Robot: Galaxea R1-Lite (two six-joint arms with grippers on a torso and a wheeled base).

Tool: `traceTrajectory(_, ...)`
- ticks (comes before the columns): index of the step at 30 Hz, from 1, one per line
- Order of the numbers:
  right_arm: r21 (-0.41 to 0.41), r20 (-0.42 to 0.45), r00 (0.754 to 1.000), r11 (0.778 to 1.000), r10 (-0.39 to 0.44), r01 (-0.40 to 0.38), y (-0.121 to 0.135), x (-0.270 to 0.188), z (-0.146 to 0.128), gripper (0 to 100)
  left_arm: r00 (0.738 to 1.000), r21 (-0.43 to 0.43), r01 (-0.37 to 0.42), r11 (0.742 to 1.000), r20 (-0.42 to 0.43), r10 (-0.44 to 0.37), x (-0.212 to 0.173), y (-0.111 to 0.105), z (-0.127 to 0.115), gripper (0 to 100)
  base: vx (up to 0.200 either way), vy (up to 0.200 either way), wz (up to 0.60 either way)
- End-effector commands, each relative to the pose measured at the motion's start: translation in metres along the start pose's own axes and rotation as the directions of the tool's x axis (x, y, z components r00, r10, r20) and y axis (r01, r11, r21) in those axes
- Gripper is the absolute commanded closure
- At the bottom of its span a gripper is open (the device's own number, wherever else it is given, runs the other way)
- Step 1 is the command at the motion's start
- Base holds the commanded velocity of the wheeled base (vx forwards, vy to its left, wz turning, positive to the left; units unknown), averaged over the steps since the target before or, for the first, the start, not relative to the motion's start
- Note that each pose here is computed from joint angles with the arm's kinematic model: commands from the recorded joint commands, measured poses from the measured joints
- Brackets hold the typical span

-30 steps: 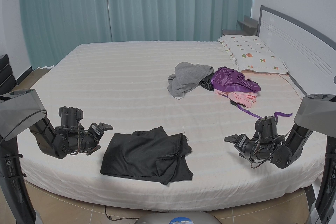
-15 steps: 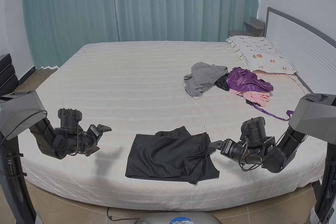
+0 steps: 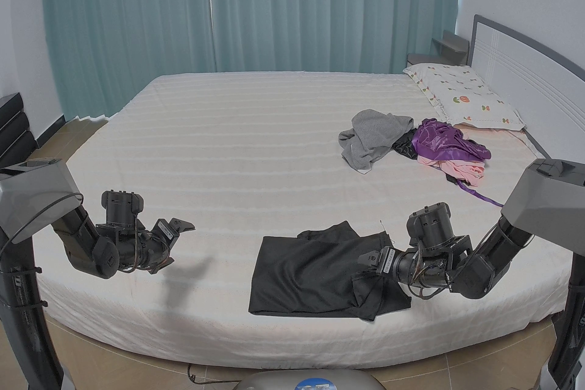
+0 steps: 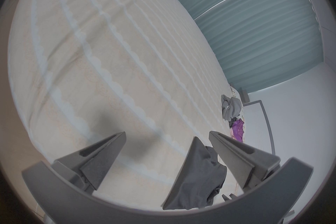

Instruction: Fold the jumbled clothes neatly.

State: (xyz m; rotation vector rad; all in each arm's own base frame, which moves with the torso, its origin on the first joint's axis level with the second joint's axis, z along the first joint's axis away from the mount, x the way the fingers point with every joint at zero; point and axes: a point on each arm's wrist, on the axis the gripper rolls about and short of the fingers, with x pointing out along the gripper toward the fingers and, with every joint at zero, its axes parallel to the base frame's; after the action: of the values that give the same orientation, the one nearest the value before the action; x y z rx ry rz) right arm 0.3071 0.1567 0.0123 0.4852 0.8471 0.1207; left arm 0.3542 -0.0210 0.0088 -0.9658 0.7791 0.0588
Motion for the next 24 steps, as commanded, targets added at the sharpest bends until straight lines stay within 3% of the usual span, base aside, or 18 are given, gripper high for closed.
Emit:
traceTrajectory(1,-0.026,-0.016,1.0,1.0,-0.009,0.009,0.007,-0.003,0.002,0,1.0,0.0,-0.002,1.0,-0.001,0.002,0.001,0.001,0.0,0,0.0,0.0,0.0)
traceTrajectory(13,-0.092,-0.006,0.999,0.995,-0.047,0.046,0.013,0.0,-0.004,0,1.0,0.002,-0.002,1.0,-0.002,0.002,0.001,0.0,-0.001,0,0.0,0.0,0.0)
traceTrajectory(24,-0.138,-0.048,0.996,0.988,-0.073,0.066,0.022,0.024,-0.017,0,1.0,0.002,-0.003,1.0,-0.001,0.003,0.001,0.0,0.0,0,0.0,0.0,0.0)
